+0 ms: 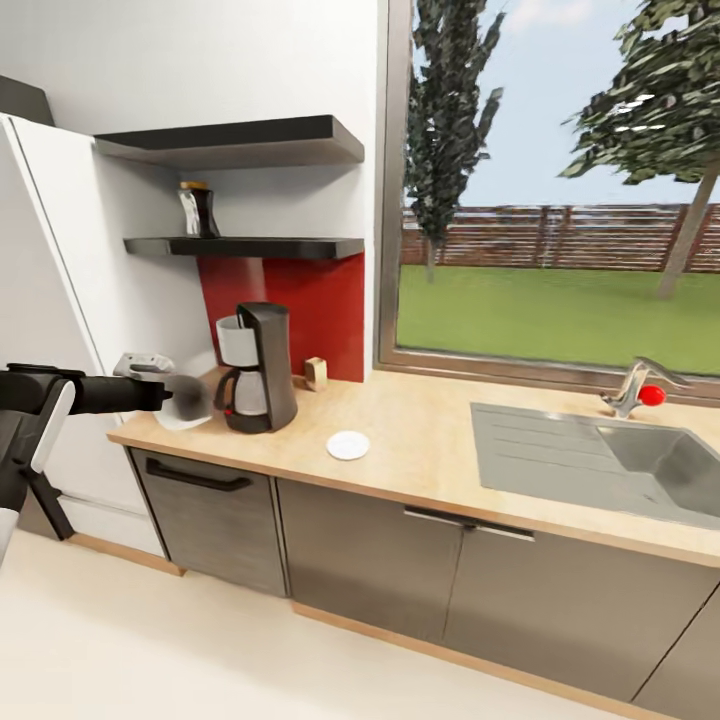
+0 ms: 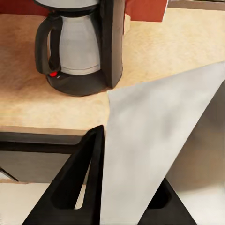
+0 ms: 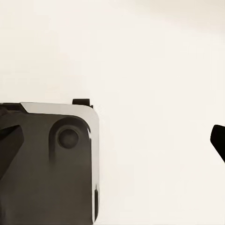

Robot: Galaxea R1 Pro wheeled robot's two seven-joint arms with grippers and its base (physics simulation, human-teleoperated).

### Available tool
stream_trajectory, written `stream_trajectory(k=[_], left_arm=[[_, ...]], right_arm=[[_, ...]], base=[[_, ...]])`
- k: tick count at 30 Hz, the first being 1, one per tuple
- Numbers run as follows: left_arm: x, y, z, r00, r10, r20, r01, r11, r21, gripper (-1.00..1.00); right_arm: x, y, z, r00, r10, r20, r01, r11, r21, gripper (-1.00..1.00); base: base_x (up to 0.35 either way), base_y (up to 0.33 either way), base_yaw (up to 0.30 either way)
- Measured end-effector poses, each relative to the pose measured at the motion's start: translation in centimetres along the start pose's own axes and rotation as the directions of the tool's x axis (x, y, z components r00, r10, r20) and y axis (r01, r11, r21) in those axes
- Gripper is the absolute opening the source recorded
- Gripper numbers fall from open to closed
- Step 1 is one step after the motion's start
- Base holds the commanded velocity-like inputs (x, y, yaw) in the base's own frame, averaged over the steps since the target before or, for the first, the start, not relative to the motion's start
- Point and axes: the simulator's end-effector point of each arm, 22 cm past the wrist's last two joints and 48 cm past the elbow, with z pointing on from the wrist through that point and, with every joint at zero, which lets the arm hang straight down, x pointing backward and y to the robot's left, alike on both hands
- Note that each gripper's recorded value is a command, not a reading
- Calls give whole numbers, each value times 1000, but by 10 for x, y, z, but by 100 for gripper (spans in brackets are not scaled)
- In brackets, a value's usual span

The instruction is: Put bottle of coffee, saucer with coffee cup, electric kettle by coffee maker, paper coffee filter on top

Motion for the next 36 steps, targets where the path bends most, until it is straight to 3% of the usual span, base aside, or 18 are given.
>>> stream_trajectory(k=[23, 31, 36], left_arm=[[-4, 5, -1, 1000, -7, 1, 7, 1000, -6, -100], [-57, 6, -18, 997, 0, 79, 1, 1000, -6, -100], [-77, 1, -24, 995, -13, 99, 8, 999, 44, -100]], right_arm=[[3, 1, 0, 1000, -10, -7, 10, 1000, -1, 100], [4, 1, 0, 1000, -11, -9, 11, 1000, -3, 100], [3, -1, 0, 1000, -4, -10, 4, 1000, 2, 100]], base=[[205, 287, 0], [166, 286, 0], [46, 70, 0]])
